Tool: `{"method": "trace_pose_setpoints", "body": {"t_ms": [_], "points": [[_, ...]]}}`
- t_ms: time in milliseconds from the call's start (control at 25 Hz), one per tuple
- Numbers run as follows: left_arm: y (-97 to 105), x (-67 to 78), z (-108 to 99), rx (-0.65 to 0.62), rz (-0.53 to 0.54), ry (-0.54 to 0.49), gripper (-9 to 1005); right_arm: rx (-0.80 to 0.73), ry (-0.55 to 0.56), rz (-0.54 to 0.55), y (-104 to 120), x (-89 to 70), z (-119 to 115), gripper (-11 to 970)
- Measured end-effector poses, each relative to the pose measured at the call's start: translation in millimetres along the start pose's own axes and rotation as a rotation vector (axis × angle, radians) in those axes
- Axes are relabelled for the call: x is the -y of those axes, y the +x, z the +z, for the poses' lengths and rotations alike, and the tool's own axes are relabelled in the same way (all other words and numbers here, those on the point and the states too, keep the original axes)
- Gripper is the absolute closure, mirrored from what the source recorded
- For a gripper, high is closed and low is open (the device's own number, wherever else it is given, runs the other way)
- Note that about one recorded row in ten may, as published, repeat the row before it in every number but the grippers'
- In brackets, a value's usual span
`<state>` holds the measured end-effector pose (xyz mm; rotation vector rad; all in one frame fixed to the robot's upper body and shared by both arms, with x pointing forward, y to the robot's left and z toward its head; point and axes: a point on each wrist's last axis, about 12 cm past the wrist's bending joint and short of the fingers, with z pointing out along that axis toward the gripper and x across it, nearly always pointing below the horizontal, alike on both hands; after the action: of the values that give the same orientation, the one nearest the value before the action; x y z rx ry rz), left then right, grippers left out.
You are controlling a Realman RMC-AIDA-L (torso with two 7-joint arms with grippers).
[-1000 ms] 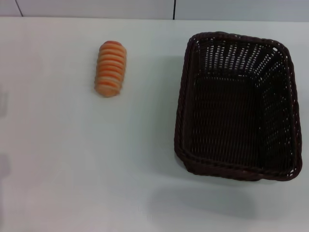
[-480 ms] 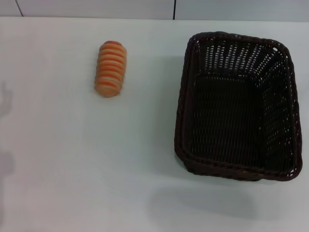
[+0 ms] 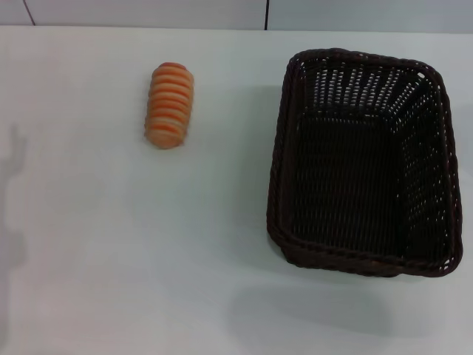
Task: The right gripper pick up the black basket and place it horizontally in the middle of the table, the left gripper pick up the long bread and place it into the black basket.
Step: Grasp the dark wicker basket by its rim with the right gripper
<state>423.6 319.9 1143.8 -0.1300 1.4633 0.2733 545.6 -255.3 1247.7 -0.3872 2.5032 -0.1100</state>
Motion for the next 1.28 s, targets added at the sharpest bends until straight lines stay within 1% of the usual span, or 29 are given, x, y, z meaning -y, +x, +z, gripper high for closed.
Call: {"method": "trace_pose_setpoints", "body": {"t_ms": [40, 80, 200, 240, 280, 320, 360, 440, 480, 520, 640, 880, 1120, 1280], "points": [[0, 0.0, 0, 0.0, 0.0, 0.0, 184, -0.02, -0.013, -0.005, -1, -9.4, 5, 373], [-1, -0.1, 0, 0.003, -0.002, 0.009, 184, -0.02, -0.013, -0.005, -1, -9.4, 5, 373], [-2, -0.4, 1, 0.005, -0.006, 0.014, 184, -0.058, -0.031, -0.013, -3, -22.8, 13, 374], [-1, -2.9, 3, 0.007, -0.012, 0.031, 184, -0.074, -0.039, -0.013, -2, -29.6, 17, 374], [-1, -2.9, 3, 0.007, -0.012, 0.031, 184, -0.074, -0.039, -0.013, -2, -29.6, 17, 374], [-1, -4.7, 3, 0.006, -0.009, 0.035, 184, -0.079, -0.049, -0.009, -2, -36.3, 20, 374], [-1, -4.7, 3, 0.006, -0.009, 0.035, 184, -0.079, -0.049, -0.009, -2, -36.3, 20, 374], [-1, -7.0, 4, 0.008, -0.003, 0.041, 184, -0.082, -0.062, 0.0, 1, -45.4, 24, 374], [-1, -7.0, 4, 0.008, -0.003, 0.041, 184, -0.082, -0.062, 0.0, 1, -45.4, 24, 374], [-1, -8.5, 5, 0.01, 0.003, 0.047, 184, -0.084, -0.067, 0.005, 5, -50.9, 26, 374], [-2, -9.5, 6, 0.011, 0.008, 0.052, 184, -0.079, -0.072, 0.018, 9, -55.1, 28, 374], [-3, -11.5, 8, 0.015, 0.011, 0.065, 184, -0.082, -0.07, 0.045, 15, -55.4, 26, 373], [-4, -13.7, 11, 0.02, 0.012, 0.073, 184, -0.08, -0.025, 0.1, 25, -39.3, 13, 373], [-3, -13.2, 12, 0.018, 0.013, 0.076, 184, -0.088, -0.021, 0.106, 28, -38.1, 13, 373]]}}
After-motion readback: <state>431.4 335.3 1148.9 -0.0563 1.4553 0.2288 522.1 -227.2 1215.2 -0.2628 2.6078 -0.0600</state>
